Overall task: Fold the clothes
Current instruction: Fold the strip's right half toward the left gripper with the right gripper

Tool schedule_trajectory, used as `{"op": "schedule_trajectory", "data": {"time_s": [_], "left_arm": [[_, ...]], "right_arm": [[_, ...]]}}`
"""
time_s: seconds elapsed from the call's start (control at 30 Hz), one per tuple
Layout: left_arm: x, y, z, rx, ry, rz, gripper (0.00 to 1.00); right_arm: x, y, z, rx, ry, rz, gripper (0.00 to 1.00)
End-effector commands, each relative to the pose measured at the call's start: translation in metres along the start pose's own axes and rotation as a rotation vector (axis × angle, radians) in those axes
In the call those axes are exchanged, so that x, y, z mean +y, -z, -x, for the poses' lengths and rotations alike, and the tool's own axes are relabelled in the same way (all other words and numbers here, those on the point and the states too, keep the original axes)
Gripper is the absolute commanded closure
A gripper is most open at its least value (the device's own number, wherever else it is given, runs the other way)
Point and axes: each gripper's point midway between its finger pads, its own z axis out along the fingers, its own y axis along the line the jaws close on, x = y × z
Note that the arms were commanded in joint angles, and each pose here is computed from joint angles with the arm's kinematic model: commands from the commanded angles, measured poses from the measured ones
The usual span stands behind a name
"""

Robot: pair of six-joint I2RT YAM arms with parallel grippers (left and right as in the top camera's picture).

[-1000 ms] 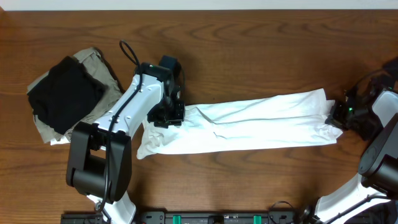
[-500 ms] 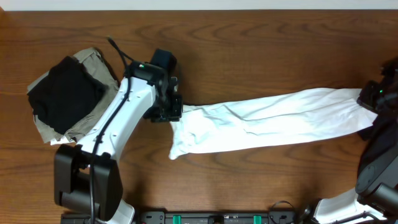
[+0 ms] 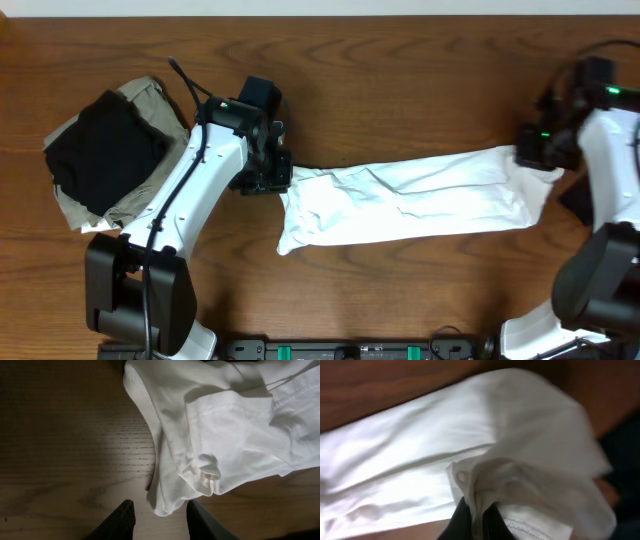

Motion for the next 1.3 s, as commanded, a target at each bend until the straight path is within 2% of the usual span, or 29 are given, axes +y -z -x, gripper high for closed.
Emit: {"op": "schedule_trajectory", "data": {"time_s": [0.0, 0.3, 0.63, 0.83, 0.9, 0.93, 0.97, 1.03, 1.13, 1.27], "left_arm": [[-0.001, 0.005, 0.003, -0.013, 0.004, -0.006, 0.63], [-0.001, 0.005, 0.003, -0.013, 0.004, -0.006, 0.63], [-0.001, 0.005, 0.003, -0.013, 0.004, -0.006, 0.63], [-0.001, 0.005, 0.003, -0.013, 0.003, -0.006, 0.63], [-0.001, 0.005, 0.003, -0.013, 0.003, -0.006, 0.63], [-0.001, 0.005, 0.003, -0.013, 0.004, -0.006, 0.63], [-0.001, 0.005, 0.003, -0.013, 0.003, -0.006, 0.63], [-0.001, 0.005, 0.003, -0.013, 0.003, -0.006, 0.63], [-0.001, 0.005, 0.003, -0.014, 0.003, -0.007, 0.63], [-0.001, 0.005, 0.004, -0.016, 0.003, -0.007, 0.63]], "right_arm": [[0.037, 0.004, -0.004, 0.009, 0.11, 0.013, 0.98], [0.106, -0.012, -0.05, 0.116, 0.327, 0.018, 0.95], [0.129, -0.046, -0.085, 0.161, 0.428, 0.009, 0.94], [0.142, -0.058, -0.092, 0.141, 0.468, 0.017, 0.93], [0.147, -0.061, -0.092, 0.129, 0.479, 0.022, 0.87], [0.15, -0.061, -0.092, 0.123, 0.486, 0.024, 0.81], [0.152, -0.062, -0.092, 0.119, 0.491, 0.026, 0.69], [0.157, -0.062, -0.092, 0.108, 0.501, 0.033, 0.6], [0.165, -0.062, -0.093, 0.098, 0.515, 0.05, 0.57], [0.162, -0.061, -0.085, 0.064, 0.486, 0.01, 0.59]]}}
